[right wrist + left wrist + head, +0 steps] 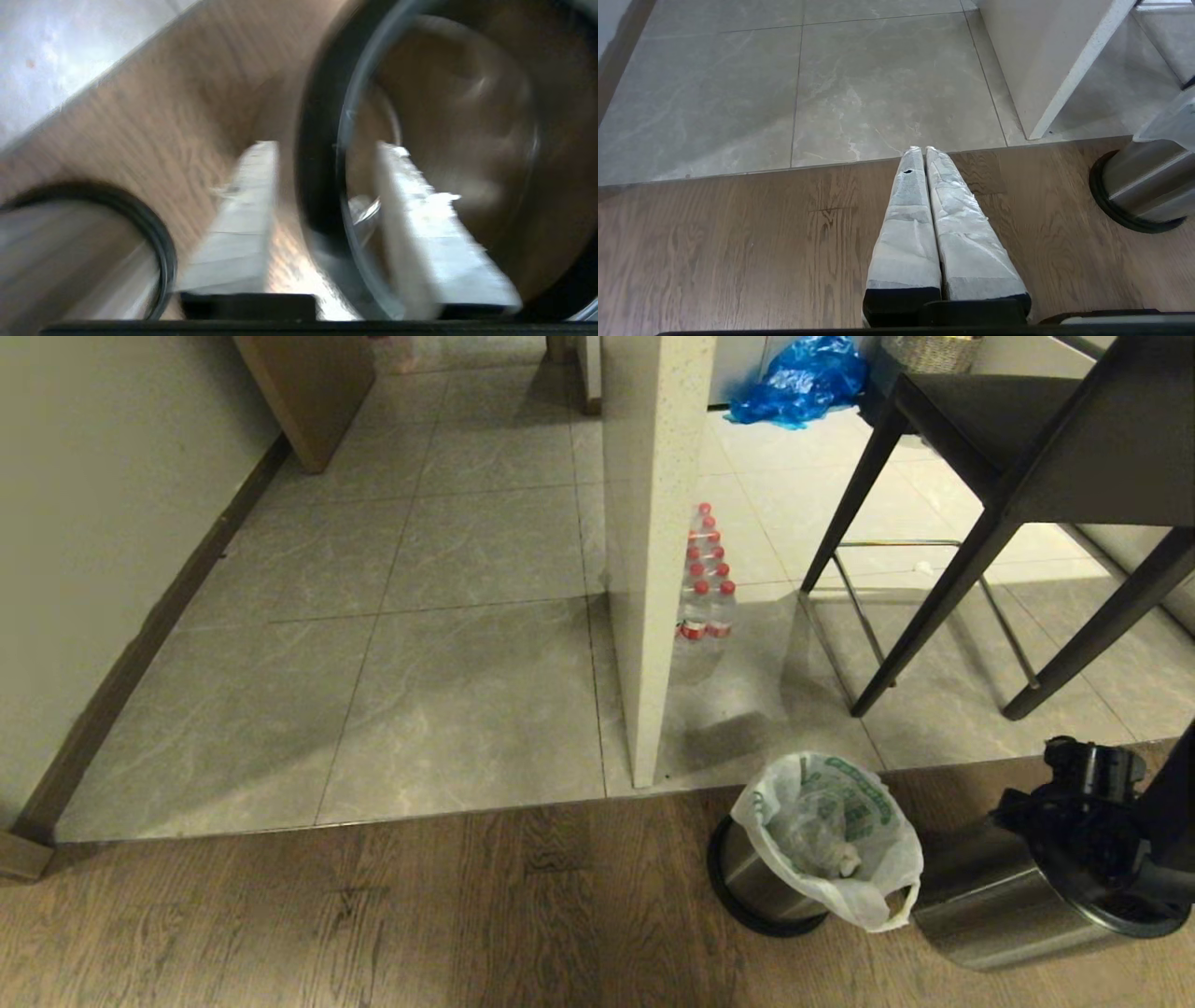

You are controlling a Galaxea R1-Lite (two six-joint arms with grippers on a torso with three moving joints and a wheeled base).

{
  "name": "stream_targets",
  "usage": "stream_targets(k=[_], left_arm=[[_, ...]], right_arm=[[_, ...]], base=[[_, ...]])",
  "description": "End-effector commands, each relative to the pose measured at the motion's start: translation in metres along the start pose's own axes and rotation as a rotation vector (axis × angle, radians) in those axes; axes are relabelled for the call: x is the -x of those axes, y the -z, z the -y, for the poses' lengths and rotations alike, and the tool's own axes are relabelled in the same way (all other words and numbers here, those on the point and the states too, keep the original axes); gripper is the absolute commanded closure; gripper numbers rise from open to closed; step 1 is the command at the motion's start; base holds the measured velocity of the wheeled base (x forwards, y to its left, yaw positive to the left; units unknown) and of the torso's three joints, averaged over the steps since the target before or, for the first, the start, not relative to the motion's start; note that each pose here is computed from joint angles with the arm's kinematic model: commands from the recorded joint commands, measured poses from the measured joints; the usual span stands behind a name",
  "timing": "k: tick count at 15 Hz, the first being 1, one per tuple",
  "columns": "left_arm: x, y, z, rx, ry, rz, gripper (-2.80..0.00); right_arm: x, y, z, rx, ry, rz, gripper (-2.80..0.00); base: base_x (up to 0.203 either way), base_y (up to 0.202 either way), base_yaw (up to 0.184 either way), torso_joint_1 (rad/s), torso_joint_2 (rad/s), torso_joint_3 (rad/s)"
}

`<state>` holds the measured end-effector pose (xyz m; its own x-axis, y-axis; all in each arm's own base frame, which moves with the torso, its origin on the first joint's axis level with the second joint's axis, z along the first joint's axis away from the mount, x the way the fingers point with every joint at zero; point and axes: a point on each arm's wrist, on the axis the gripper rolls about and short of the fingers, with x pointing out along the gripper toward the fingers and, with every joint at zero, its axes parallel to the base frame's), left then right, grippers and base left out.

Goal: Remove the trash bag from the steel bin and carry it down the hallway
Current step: Place the outer trash can on the ground, then pick up the trash bag

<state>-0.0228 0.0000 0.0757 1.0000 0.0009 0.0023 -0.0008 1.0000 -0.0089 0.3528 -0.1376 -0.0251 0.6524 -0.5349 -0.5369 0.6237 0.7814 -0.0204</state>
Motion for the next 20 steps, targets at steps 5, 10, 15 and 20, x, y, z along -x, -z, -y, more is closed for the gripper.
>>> stream_targets(k=[5, 10, 15, 20], left_arm=[[0.0, 0.0, 0.0, 0.0, -0.001, 0.002, 0.0], [0.0, 0.0, 0.0, 0.0, -0.001, 0.002, 0.0], [0.0, 0.0, 0.0, 0.0, -0.001, 0.002, 0.0], [0.0, 0.0, 0.0, 0.0, -0.001, 0.002, 0.0]], right_arm=[[0.036, -0.041, 0.004, -0.024, -0.018, 0.095, -2.8], [0.146, -0.071, -0.003, 0.023, -0.133, 0.009, -2.8], [0.206, -0.053, -0.031, 0.143, -0.27, -0.076, -2.8], [0.217, -0.036, -0.05, 0.287, -0.299, -0.131, 0.0]], base=[[0.0, 0.0, 0.0, 0.0, 0.0, 0.0], [0.0, 0.0, 0.0, 0.0, 0.0, 0.0], [0.0, 0.0, 0.0, 0.0, 0.0, 0.0], [0.0, 0.0, 0.0, 0.0, 0.0, 0.0]])
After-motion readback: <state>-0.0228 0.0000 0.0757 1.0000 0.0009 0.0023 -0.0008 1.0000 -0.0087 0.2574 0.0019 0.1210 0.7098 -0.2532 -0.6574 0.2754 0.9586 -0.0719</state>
